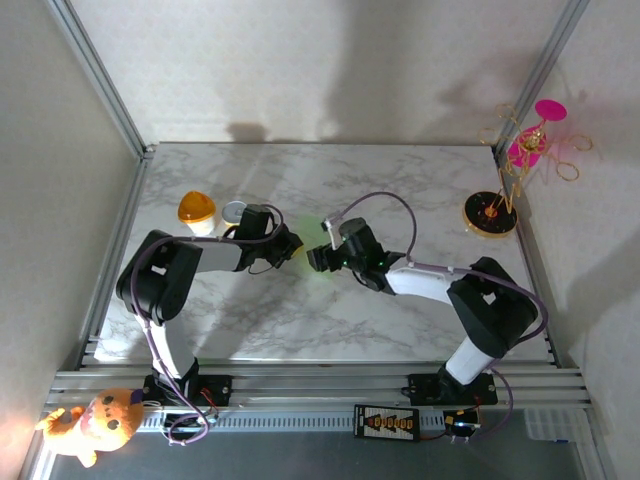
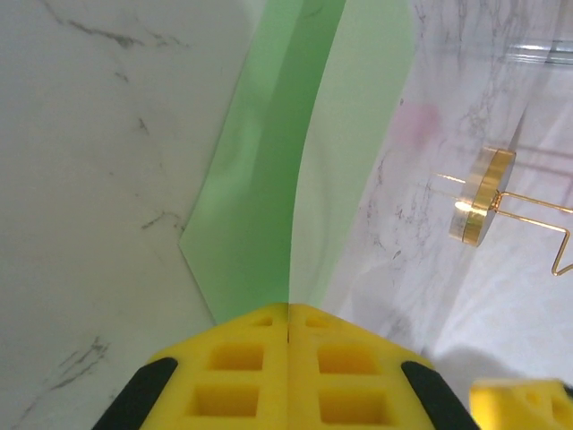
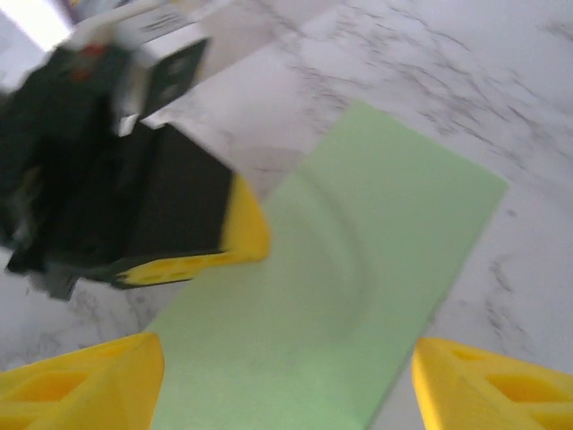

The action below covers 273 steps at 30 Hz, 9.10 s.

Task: Fold a paper plane with a square sheet of paper (pick it up from the middle)
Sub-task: Third fold the triangle at the center of the table.

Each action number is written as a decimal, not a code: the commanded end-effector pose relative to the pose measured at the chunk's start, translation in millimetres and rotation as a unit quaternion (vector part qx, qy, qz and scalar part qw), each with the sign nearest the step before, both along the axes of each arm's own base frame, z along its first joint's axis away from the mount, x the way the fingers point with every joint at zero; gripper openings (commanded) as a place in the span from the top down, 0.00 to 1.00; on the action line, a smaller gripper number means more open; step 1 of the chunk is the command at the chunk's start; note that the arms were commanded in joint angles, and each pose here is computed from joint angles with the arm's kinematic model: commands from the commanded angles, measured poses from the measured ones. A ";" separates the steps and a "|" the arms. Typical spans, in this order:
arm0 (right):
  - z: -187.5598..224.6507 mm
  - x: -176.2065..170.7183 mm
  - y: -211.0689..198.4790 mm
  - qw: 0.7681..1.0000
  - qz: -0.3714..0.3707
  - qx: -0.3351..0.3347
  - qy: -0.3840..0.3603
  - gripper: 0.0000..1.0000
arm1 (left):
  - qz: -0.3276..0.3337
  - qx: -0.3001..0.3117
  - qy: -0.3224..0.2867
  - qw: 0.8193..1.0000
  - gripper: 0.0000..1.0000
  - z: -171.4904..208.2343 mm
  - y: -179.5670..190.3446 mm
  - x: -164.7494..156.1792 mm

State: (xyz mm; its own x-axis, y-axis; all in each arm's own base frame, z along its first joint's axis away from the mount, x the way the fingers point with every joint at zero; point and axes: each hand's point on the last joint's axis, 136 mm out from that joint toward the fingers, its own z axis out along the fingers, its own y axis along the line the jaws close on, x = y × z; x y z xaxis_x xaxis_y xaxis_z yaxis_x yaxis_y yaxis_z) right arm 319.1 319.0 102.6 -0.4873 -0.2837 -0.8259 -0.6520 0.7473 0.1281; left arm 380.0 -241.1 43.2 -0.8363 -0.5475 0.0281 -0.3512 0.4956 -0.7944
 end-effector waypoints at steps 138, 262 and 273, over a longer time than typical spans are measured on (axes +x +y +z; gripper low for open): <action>-77.8 -22.2 0.1 0.996 0.022 -0.047 0.079 0.89 | -0.109 0.231 0.010 0.967 0.92 -63.0 3.6 -3.4; -105.9 -29.1 -9.2 0.989 0.011 -0.082 0.119 0.86 | -0.036 0.117 0.017 0.992 0.87 -35.1 -16.1 -51.9; -107.6 -27.8 -13.6 0.990 -0.001 -0.083 0.116 0.91 | -0.023 0.111 -0.020 0.993 0.84 -4.6 -11.2 -41.9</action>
State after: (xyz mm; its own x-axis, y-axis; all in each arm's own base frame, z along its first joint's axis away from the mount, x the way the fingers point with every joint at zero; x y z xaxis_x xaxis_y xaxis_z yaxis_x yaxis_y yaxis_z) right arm 298.1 322.2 20.8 -0.6054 -0.3798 -0.6995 -0.6543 0.7379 0.1657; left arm 335.5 -257.1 30.3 -0.8649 -0.4930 -0.0939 -0.3045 0.6641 -0.6828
